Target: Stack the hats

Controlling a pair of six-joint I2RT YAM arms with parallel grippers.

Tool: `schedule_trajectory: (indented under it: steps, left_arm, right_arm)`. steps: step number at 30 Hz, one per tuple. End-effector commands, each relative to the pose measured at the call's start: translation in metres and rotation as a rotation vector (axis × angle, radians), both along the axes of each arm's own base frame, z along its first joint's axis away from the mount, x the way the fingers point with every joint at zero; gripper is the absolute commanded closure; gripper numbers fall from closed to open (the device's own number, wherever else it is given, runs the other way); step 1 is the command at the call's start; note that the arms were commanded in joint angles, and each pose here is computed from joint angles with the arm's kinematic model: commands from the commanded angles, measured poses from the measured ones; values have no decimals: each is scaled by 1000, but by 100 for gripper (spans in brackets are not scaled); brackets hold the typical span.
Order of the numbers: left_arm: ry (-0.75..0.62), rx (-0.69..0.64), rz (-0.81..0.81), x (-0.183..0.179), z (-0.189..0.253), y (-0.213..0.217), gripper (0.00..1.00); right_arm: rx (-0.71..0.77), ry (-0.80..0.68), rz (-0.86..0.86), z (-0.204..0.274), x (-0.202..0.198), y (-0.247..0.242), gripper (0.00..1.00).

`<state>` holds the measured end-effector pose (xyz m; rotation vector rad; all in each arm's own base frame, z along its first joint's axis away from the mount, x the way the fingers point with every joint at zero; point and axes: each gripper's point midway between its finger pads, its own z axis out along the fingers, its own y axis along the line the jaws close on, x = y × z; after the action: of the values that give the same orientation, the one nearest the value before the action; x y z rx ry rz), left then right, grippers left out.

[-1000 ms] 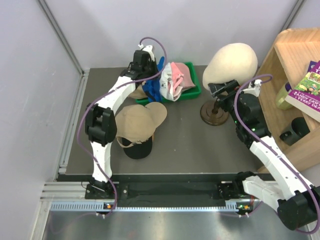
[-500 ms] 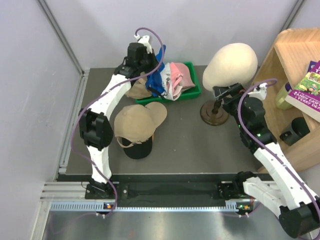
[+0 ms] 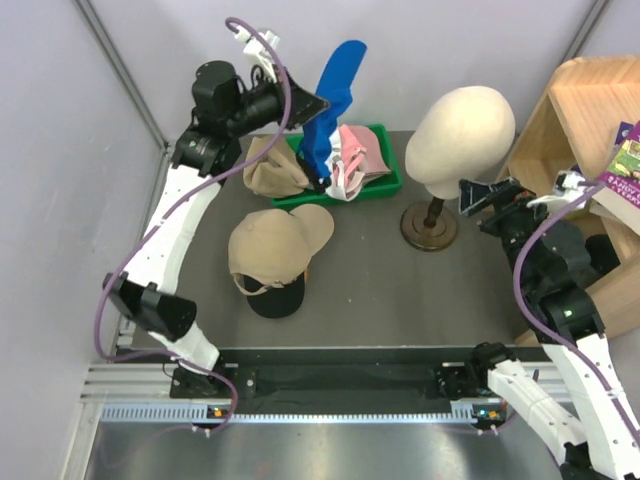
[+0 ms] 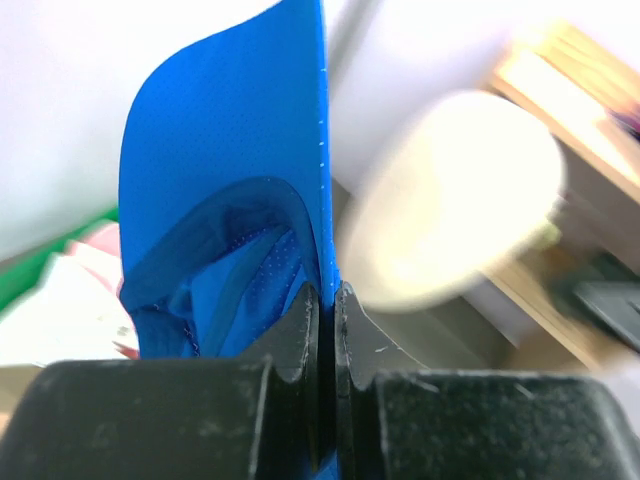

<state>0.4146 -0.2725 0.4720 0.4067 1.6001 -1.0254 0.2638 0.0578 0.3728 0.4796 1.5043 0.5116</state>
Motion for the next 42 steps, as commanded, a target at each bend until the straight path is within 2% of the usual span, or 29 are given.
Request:
schedule_trajectory:
  steps: [1,3,9,14,19,25,31,32,37,38,41,42]
  left_arm:
    - [-12,-46,-238,-91,28,-1,100]
    - [6,-51,-275,-119,28,6,100]
    - [190,-15,-420,-199,0,19,100]
    - [310,8,-520,-263,-16,36,100]
    - [392,-13,-604,-305,-23,45,100]
    - [462,-15,-660,-318,-34,45,100]
    - [461,-12,-676,-318,-33,43,100]
    - [465,-11,-677,-318,-33,42,100]
    - [455,-9,-690,-318,-33,41,100]
    - [450,-9,-689,-317,-34,41,100]
    - [427,0,-673,-315,-36,41,100]
    - [416,16,-644,-310,-41,41,100]
  right_arm:
    - [-197,-131,188,47,-24,21,8]
    - [-225,-171,348,58,-36,47,8]
    - [-239,-220,731,72,-65,104,7]
    - [-227,-263,916,79,-83,127,6]
    - [-191,-320,1132,85,-111,147,5]
    - [-179,-344,1233,94,-123,158,5]
    - [-147,-280,1387,86,-127,194,7]
    - [-140,-283,1436,86,-137,204,7]
    - [-150,-219,1496,65,-143,232,9]
    - [-151,-208,1510,59,-146,235,11]
    - [-145,-190,1504,53,-148,234,48]
    - [-146,-185,1494,52,-148,233,79]
